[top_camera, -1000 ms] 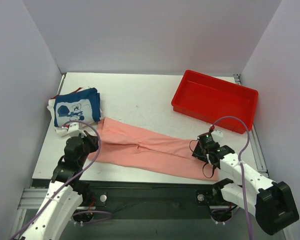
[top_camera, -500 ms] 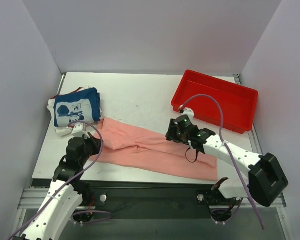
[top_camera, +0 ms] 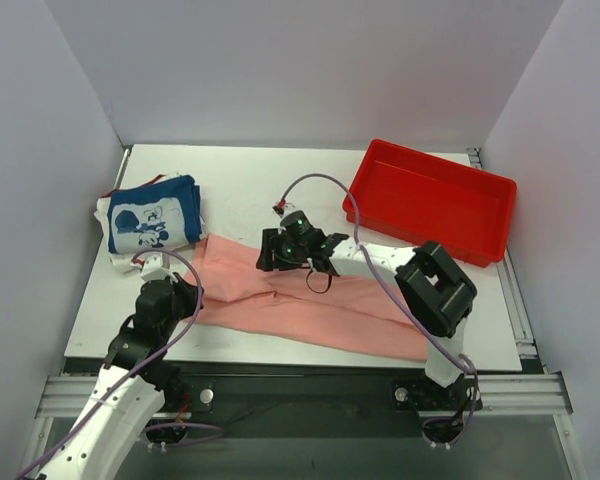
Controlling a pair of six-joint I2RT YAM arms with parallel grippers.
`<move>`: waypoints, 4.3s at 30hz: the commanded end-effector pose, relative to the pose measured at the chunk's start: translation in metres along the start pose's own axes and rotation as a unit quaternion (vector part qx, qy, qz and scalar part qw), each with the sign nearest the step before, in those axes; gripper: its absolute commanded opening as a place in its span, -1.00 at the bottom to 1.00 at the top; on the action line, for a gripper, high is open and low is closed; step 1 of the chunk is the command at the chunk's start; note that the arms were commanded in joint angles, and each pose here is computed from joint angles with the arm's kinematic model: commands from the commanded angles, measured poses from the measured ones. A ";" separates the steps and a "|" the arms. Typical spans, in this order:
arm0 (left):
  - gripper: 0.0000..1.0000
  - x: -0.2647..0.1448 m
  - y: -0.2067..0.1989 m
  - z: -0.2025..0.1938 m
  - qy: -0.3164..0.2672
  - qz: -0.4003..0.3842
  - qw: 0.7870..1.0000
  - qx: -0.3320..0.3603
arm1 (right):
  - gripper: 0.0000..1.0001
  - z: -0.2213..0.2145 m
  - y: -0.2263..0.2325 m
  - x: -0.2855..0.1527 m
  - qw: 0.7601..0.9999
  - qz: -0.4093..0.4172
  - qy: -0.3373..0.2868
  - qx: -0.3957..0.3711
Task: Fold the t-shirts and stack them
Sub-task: Fold the other side of the tshirt into a rectangle
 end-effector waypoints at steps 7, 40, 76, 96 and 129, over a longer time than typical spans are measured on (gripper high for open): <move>-1.00 0.000 0.004 -0.004 0.010 0.032 0.999 -0.021 | -0.04 0.005 0.041 0.045 0.994 0.098 0.027 -0.030; -1.00 -0.002 0.001 -0.008 0.023 0.028 0.999 -0.025 | -0.56 -0.025 0.051 0.049 0.992 0.106 0.057 -0.048; 0.46 -0.024 -0.015 0.006 0.000 0.017 1.000 -0.005 | -0.55 -0.075 0.042 -0.008 0.982 0.156 0.068 -0.084; 0.64 0.022 -0.053 0.037 -0.038 -0.028 0.998 0.043 | -0.22 -0.071 -0.003 -0.063 0.992 0.071 0.022 -0.106; 0.62 0.039 -0.103 -0.055 0.059 -0.139 0.988 0.032 | -0.15 -0.033 -0.109 -0.107 0.990 -0.073 -0.099 0.070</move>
Point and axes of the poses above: each gripper's point midway between its finger pads, its own x axis out along the fingers, its own y axis along the line the jaws close on, z = x × y, the point moved 8 cm from there along -x, back along the fingers, and after that the axes turned 13 degrees about x, right-handed, at the moved point
